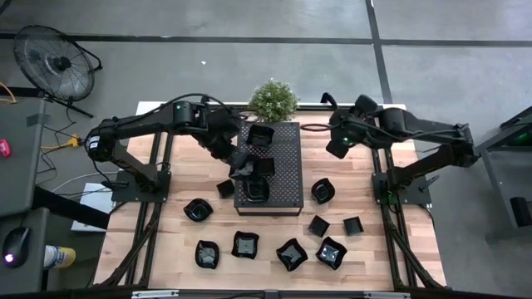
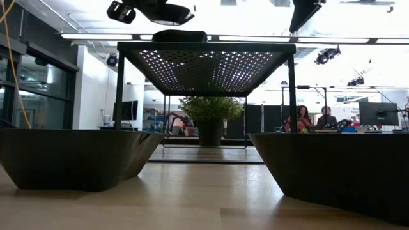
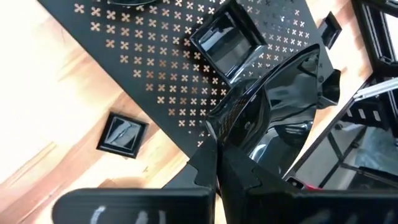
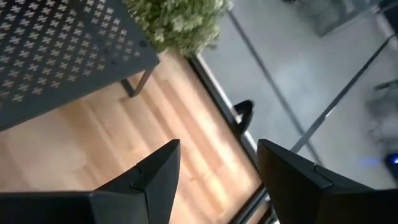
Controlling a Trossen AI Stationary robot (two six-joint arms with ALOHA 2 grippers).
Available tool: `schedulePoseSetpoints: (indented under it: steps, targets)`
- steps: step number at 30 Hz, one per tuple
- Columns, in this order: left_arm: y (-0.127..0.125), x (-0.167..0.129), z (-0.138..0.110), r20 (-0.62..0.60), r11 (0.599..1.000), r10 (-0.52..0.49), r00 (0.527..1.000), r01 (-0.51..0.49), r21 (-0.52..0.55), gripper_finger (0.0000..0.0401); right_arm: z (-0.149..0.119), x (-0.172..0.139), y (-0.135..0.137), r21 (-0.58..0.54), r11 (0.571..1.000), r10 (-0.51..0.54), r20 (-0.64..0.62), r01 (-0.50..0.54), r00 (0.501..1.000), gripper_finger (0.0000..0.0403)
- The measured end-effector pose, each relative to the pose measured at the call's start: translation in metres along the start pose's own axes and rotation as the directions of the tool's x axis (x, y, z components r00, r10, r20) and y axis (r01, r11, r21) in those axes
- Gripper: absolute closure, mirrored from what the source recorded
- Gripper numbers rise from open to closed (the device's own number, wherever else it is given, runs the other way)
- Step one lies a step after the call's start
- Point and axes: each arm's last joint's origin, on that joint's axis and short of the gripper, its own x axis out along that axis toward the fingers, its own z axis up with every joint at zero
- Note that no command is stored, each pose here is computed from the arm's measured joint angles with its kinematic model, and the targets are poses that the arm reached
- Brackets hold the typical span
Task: Pick & Place Mini shaped plates
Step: Stack the leaf-shaped plate on top of the leaf-shaped plate on the shelf
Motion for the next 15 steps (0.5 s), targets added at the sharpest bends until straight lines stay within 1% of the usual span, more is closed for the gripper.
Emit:
schedulePoseSetpoints:
  steps: [4, 8, 11, 15]
  targets:
    - [0.001, -0.004, 0.000, 0.044, 0.999, 0.014, 0.999, -0.016, 0.043, 0.0401, -0.004, 0.002, 0.001, 0.016, 0.999, 0.038, -0.032, -0.038, 0.999, 0.0194]
    - [0.004, -0.016, -0.004, 0.091, 0.998, 0.010, 0.996, -0.017, 0.067, 0.0401, -0.017, 0.005, 0.004, 0.049, 0.998, 0.047, -0.051, -0.044, 0.998, 0.0194]
    - [0.009, -0.022, -0.009, 0.120, 0.997, -0.009, 0.993, 0.001, 0.072, 0.0401, -0.030, 0.005, 0.002, 0.102, 0.994, 0.029, -0.051, -0.024, 0.998, 0.0194]
    - [0.026, -0.019, -0.025, 0.147, 0.999, -0.023, 0.989, 0.016, 0.047, 0.0401, -0.042, 0.005, 0.000, 0.192, 0.981, 0.034, -0.033, -0.027, 0.999, 0.0194]
